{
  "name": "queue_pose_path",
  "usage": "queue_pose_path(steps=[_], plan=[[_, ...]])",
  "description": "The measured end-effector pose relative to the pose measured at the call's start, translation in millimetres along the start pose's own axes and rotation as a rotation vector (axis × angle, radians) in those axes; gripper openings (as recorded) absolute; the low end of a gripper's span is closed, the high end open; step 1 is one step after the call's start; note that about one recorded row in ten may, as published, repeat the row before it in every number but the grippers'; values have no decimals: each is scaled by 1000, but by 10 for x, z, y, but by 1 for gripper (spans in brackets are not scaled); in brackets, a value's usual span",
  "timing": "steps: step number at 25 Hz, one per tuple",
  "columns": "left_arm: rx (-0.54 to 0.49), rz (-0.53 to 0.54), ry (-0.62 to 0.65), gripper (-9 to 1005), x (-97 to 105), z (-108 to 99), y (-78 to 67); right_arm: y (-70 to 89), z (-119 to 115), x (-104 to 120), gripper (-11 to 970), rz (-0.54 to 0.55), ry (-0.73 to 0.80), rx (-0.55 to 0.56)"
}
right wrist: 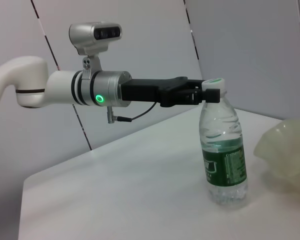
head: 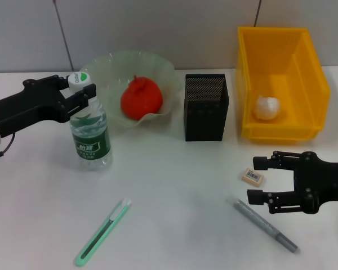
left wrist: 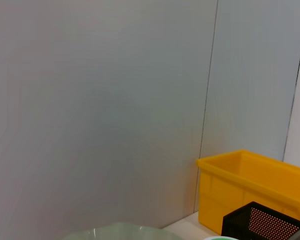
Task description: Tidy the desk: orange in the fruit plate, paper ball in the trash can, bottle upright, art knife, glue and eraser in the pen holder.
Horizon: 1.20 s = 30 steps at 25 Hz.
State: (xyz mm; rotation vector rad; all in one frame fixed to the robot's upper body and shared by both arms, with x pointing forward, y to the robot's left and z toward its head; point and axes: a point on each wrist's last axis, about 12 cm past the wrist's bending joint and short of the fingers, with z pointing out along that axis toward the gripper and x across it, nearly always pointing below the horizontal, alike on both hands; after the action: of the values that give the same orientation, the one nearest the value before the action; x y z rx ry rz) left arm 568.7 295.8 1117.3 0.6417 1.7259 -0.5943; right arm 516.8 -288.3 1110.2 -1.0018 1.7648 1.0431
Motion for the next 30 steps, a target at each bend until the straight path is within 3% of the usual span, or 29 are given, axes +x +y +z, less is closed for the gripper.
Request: queue_pose_path(steps=[21,30], plan=[[-15,14,-11,436,200,-50,-16,-1,41,23,833,14,3,-13],[-31,-4,-51,784,176,-104,1,-4,44,28,834,16,4,-11]])
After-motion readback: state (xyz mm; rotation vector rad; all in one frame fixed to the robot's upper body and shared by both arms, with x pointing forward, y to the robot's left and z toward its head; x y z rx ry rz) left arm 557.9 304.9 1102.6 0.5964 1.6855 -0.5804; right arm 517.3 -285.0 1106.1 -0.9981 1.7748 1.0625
